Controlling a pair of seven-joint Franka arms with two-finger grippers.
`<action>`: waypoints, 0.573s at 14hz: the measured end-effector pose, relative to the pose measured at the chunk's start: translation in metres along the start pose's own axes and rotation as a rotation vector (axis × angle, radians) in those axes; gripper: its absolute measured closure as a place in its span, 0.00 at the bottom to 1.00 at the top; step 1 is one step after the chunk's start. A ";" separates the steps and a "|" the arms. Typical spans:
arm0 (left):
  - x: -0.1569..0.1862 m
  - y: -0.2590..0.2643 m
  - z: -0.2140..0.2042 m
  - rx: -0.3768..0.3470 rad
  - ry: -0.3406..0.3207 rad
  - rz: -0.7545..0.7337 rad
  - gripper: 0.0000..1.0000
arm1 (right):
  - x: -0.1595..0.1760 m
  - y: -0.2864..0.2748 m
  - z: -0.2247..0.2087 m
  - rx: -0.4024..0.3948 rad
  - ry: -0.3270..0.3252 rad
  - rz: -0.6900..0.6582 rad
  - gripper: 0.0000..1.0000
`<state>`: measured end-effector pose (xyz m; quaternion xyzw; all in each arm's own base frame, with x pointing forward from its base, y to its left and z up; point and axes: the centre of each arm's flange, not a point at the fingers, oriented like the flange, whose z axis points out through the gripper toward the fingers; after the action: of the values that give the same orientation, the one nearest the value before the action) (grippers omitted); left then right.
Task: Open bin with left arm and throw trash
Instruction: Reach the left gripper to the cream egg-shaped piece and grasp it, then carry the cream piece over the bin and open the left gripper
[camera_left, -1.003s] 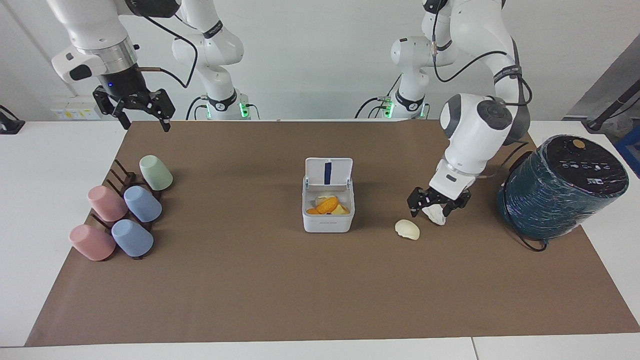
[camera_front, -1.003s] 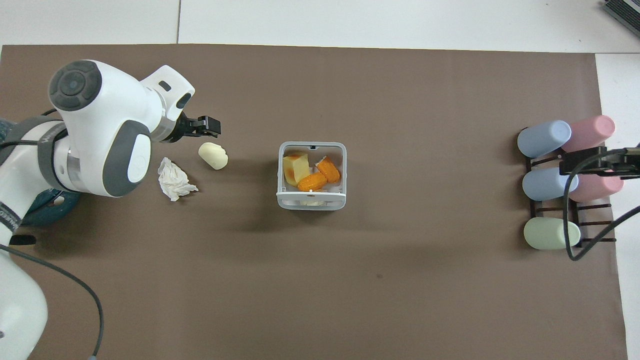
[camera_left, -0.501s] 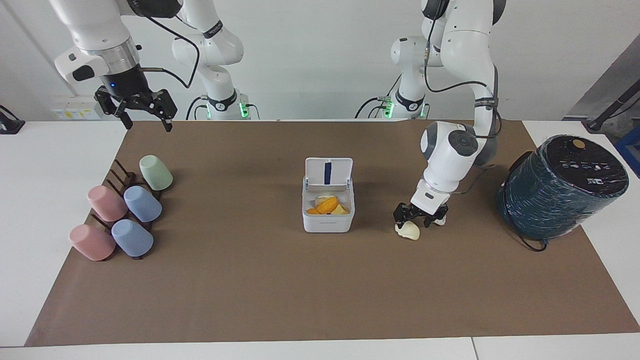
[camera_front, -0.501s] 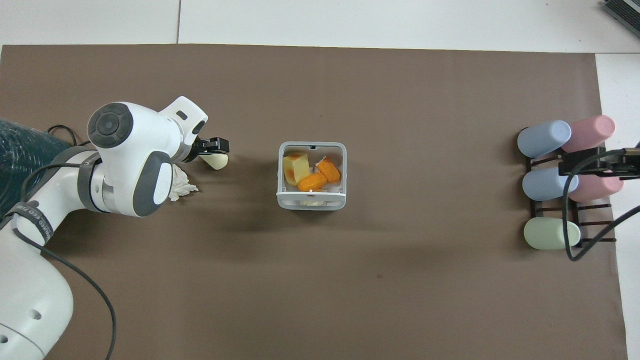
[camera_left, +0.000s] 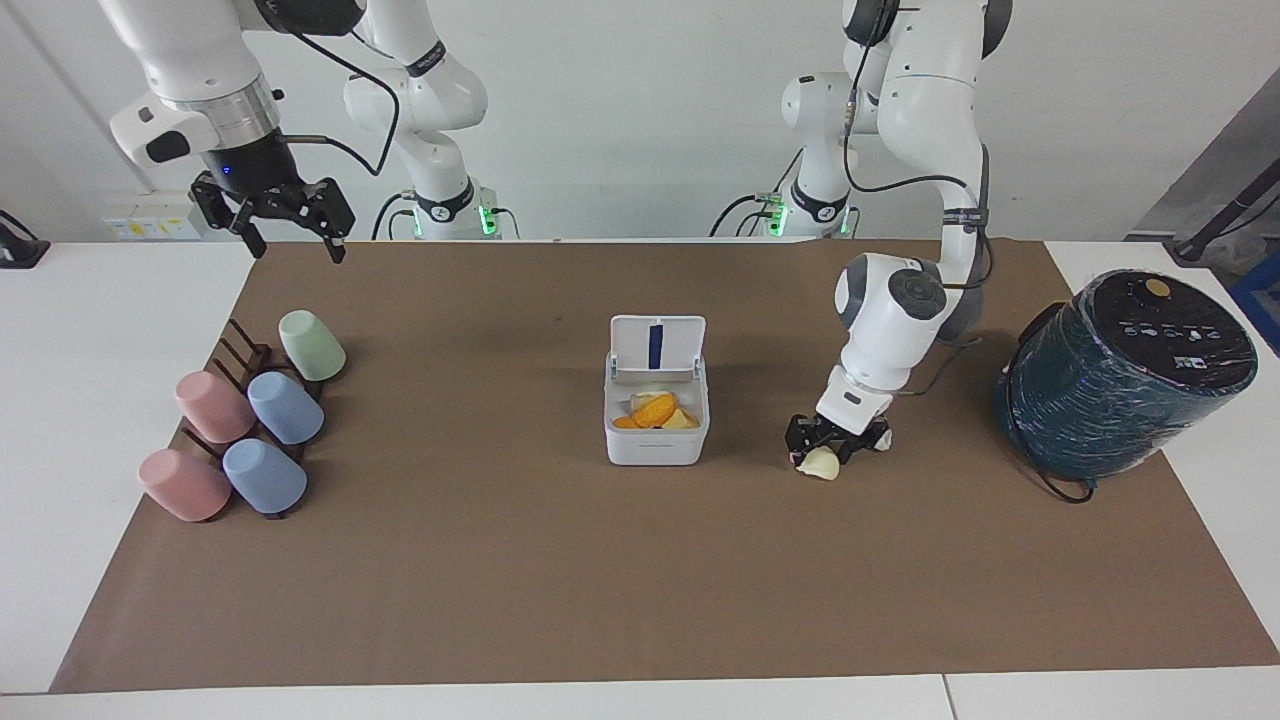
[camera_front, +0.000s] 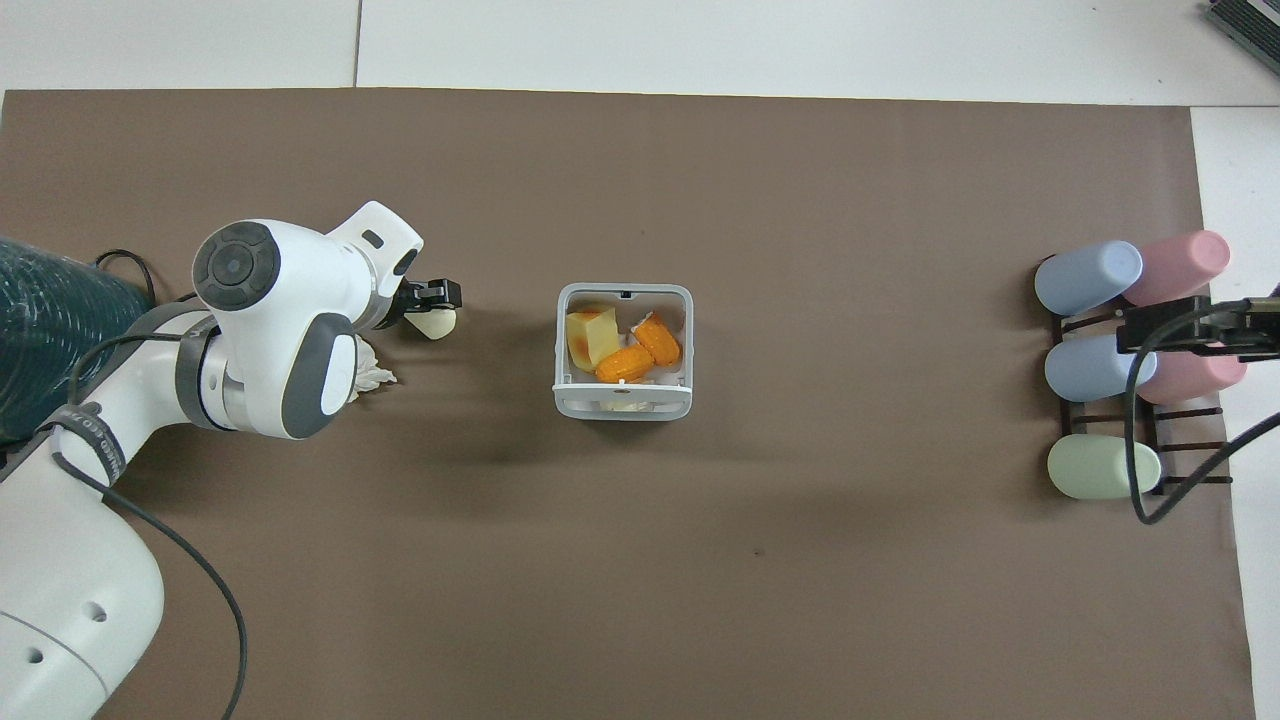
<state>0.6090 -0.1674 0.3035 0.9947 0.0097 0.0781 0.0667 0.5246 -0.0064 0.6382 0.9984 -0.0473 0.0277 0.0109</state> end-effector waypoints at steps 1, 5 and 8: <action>-0.001 0.000 0.001 0.000 0.001 0.000 0.31 | -0.001 0.000 -0.001 0.000 0.002 0.000 0.00; -0.001 0.000 0.001 -0.001 0.003 -0.016 0.60 | -0.003 0.000 -0.006 0.001 0.010 0.000 0.00; 0.002 0.002 -0.003 0.000 -0.004 -0.024 0.82 | -0.004 0.001 -0.009 0.002 0.016 0.000 0.00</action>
<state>0.6105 -0.1691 0.3066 0.9946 0.0215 0.0755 0.0677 0.5197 -0.0065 0.6465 0.9982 -0.0474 0.0357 0.0102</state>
